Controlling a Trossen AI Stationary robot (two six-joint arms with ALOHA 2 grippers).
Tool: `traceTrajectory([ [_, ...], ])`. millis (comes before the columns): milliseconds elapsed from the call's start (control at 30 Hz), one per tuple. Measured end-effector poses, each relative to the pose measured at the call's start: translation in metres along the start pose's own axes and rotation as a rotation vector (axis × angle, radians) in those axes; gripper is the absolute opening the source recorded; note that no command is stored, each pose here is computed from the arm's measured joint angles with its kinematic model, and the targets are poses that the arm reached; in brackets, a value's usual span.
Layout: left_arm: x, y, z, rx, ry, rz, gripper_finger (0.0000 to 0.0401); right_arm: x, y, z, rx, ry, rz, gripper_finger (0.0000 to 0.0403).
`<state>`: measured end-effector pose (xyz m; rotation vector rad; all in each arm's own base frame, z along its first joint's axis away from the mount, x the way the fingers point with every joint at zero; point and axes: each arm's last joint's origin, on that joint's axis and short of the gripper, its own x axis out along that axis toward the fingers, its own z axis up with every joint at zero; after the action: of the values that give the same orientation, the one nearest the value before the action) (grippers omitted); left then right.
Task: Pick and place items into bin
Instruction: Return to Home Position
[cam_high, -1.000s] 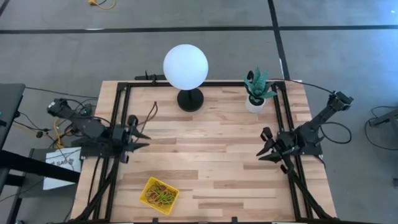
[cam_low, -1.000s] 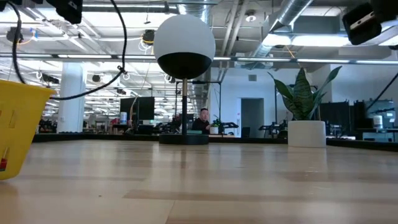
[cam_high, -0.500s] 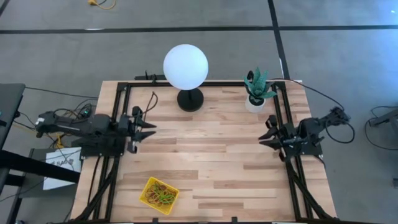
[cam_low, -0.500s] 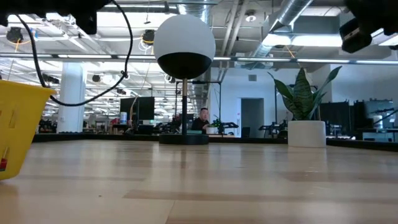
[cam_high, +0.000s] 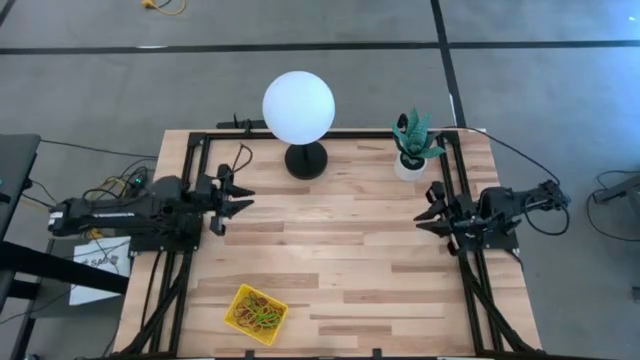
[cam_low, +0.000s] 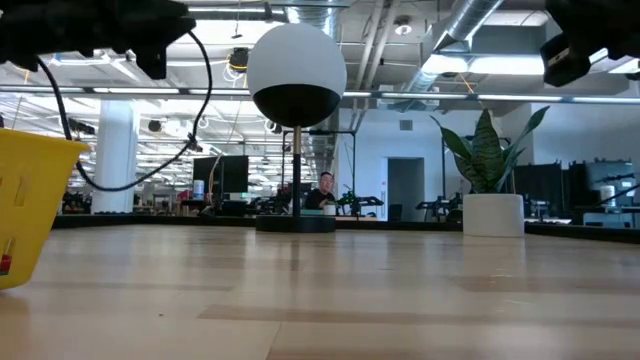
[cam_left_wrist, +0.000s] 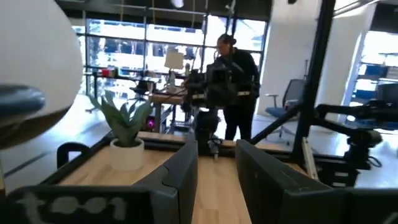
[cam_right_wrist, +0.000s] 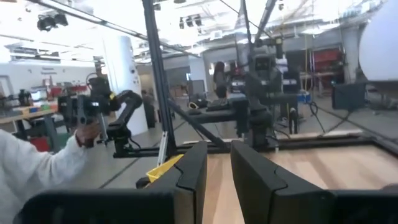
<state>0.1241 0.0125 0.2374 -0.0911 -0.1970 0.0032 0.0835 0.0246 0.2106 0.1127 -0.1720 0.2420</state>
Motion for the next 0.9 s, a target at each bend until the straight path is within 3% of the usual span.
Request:
traceTrajectory([
  [200, -0.020, -0.006, 0.024, 0.026, -0.028, -0.077, 0.0098, 0.000, 0.000, -0.001, 0.024, 0.015, 0.020, 0.0067],
  [467, -0.052, -0.006, 0.024, 0.022, -0.027, 0.080, 0.0098, 0.000, -0.001, -0.001, 0.006, -0.004, 0.004, 0.0067],
  [600, -0.050, -0.005, 0.026, 0.065, -0.062, 0.079, 0.0098, 0.002, -0.005, -0.014, -0.006, -0.015, -0.026, 0.0067],
  [733, -0.043, -0.002, 0.001, 0.045, -0.053, 0.072, 0.0098, 0.003, -0.008, -0.020, -0.010, -0.047, -0.055, 0.0067],
  [900, -0.040, 0.001, -0.028, 0.005, -0.185, 0.009, 0.0098, 0.003, -0.009, -0.023, 0.034, -0.050, -0.042, 0.0067],
])
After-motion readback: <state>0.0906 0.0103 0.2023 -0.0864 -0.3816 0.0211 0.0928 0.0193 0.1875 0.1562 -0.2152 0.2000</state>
